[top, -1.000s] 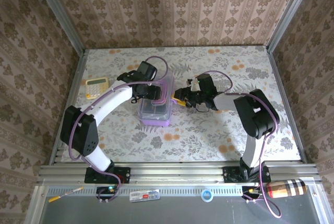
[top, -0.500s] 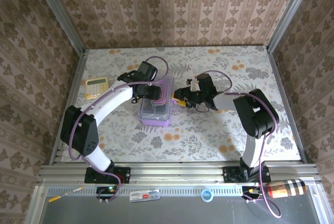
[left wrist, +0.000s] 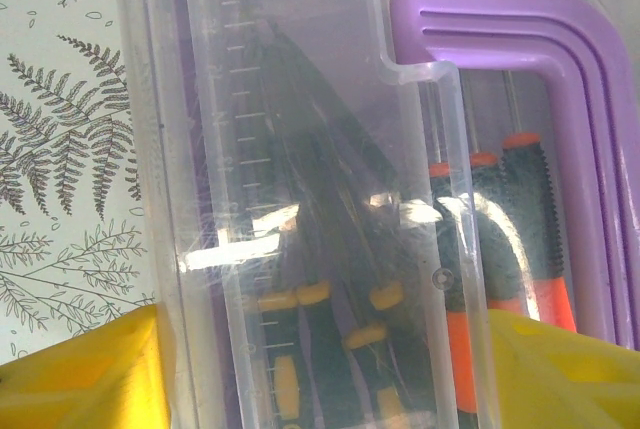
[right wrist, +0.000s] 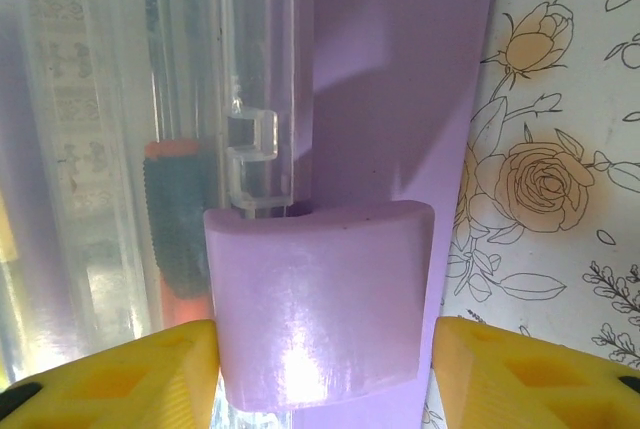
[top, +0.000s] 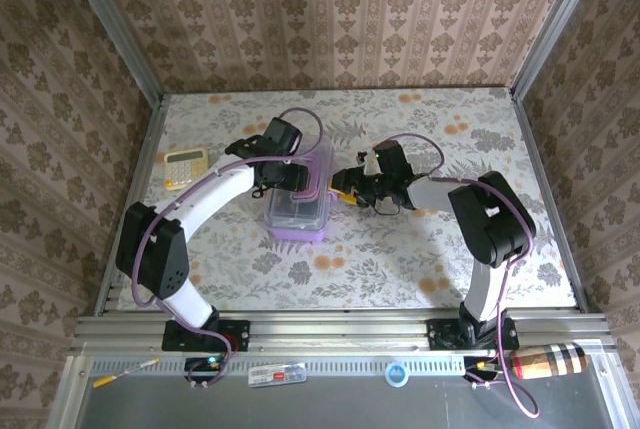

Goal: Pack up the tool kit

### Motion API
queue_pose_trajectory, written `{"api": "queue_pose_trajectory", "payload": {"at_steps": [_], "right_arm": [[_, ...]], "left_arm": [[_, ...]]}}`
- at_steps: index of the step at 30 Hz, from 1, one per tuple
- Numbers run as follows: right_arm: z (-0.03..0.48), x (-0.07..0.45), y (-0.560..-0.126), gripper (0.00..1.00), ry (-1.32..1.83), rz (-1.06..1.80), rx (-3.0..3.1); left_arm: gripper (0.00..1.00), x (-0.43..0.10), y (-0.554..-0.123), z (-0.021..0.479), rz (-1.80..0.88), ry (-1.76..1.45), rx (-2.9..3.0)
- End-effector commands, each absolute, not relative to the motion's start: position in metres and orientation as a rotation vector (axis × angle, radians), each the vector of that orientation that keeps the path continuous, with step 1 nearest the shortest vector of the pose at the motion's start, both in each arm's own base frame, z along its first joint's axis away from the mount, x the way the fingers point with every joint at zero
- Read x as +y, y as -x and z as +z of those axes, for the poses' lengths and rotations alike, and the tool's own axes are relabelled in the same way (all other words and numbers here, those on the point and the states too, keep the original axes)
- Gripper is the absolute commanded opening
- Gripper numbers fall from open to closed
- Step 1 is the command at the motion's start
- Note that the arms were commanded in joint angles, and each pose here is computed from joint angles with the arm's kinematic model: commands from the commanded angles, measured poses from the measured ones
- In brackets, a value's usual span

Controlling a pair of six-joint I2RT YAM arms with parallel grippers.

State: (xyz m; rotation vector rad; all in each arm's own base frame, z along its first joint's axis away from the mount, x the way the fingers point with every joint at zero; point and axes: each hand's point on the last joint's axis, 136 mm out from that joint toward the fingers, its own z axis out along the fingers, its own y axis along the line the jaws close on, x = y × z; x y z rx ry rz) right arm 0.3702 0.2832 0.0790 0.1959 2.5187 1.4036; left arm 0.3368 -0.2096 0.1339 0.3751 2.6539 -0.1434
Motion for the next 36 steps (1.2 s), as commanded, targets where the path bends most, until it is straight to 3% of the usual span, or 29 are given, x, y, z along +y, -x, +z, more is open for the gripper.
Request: {"api": "queue_pose_trajectory", "payload": {"at_steps": [1,28,32,36], "right_arm": [[0.079,0.279,-0.371,0.60,-0.204,1.344,2.538],[0.121,0.276,-0.378,0.69,-0.157,1.380,2.451],[0.114,0.259,-0.378,0.64,-0.216,1.329,2.474],[0.107,0.246,-0.376,0.50,-0.251,1.276,2.498]], "left_arm": [[0.50,-0.187,-0.290,0.076,-0.037,-0.451,2.926],[0.50,-0.187,-0.289,0.075,-0.039,-0.458,2.929],[0.50,-0.188,-0.289,0.073,-0.044,-0.454,2.932],[0.49,-0.188,-0.288,0.072,-0.049,-0.455,2.931]]}}
